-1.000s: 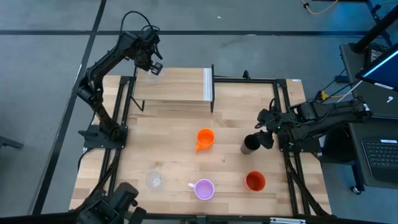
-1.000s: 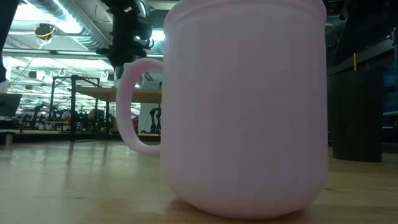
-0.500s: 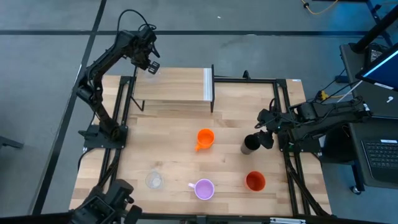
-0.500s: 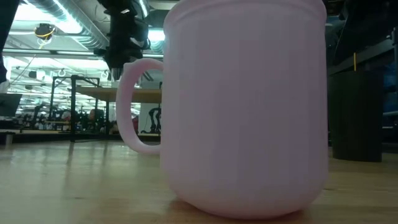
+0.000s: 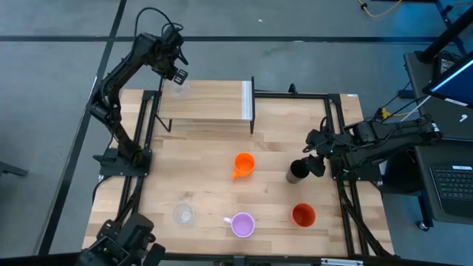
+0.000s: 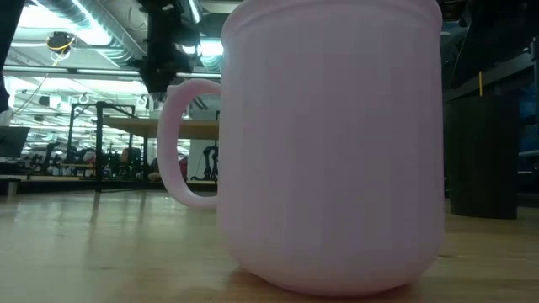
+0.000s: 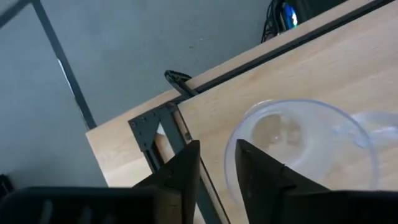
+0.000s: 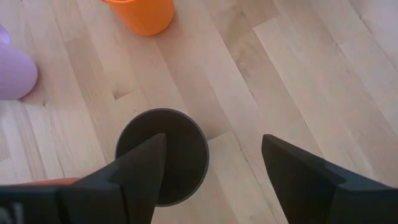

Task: Stack small to large cups/mugs on shelf
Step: Align the transparent mug with the transparent mug on the shelf

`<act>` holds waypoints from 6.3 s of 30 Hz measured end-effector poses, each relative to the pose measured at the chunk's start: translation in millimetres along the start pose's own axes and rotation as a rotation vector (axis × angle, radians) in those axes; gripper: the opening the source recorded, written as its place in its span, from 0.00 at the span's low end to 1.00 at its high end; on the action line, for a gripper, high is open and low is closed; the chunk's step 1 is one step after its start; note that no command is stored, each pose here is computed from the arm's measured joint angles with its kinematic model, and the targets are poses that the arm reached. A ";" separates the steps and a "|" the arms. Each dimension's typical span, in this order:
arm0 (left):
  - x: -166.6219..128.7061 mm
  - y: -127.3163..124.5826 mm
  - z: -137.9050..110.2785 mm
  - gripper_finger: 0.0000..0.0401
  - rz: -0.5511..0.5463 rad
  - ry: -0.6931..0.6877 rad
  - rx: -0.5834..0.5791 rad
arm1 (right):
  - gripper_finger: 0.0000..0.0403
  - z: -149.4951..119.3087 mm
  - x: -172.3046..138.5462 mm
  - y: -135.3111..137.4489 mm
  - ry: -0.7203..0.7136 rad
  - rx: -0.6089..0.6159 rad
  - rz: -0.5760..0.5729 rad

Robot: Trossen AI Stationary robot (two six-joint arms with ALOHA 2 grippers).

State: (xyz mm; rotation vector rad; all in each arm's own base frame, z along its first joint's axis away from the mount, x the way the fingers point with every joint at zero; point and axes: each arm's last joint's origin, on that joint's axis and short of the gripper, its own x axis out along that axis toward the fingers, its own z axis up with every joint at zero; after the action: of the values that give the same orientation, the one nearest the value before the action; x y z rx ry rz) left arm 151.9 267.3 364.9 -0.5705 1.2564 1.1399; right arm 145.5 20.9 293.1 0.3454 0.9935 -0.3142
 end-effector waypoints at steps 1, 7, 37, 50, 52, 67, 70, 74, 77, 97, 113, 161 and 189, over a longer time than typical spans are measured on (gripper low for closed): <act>-5.8 1.5 0.8 0.25 -0.001 -0.014 -0.004 | 0.66 0.0 0.0 0.0 0.000 0.000 0.000; -52.0 8.9 -3.7 0.25 -0.075 -0.069 -0.072 | 0.66 0.0 0.0 0.0 0.000 -0.001 0.000; -200.6 -52.9 -175.5 0.40 -0.829 -0.296 0.331 | 0.66 -0.5 0.0 0.7 0.018 0.087 0.024; -134.2 -141.5 -252.3 0.41 -0.684 0.169 0.534 | 0.66 -0.4 0.0 0.7 0.017 0.084 0.023; -122.8 -154.9 -264.6 0.41 -0.680 0.178 0.538 | 0.66 -0.4 0.0 0.7 0.016 0.084 0.022; -47.5 -209.6 -327.1 0.41 -0.784 0.156 0.652 | 0.66 -0.4 0.0 0.7 0.015 0.083 0.022; -40.7 -210.6 -333.1 0.41 -0.789 0.203 0.650 | 0.66 -0.3 0.0 0.7 0.015 0.083 0.022; -40.3 -210.8 -341.3 0.41 -0.781 0.252 0.574 | 0.66 -0.3 0.0 0.7 0.014 0.083 0.022; -39.8 -212.6 -348.0 0.41 -0.767 0.247 0.582 | 0.66 -0.3 0.0 0.7 0.014 0.083 0.022; -10.5 -245.1 -371.7 0.41 -0.558 0.309 0.446 | 0.66 1.6 -0.1 2.0 -0.005 0.083 0.036; 6.5 -258.2 -379.7 0.41 -0.466 0.346 0.436 | 0.66 1.6 -0.1 2.0 -0.005 0.083 0.036; -28.4 -258.3 -338.2 0.41 -0.428 -0.067 1.195 | 0.66 3.2 -0.1 1.2 -0.043 0.090 -0.001; -10.5 -247.4 -371.6 0.41 -0.319 0.221 0.348 | 0.66 4.2 -0.2 1.9 -0.053 0.088 0.006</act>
State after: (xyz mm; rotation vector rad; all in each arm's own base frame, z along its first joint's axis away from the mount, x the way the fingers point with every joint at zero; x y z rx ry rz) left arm 211.3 -148.8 214.3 -0.6173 1.4530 0.5867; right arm 149.3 20.9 295.6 0.4179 0.9285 -0.3604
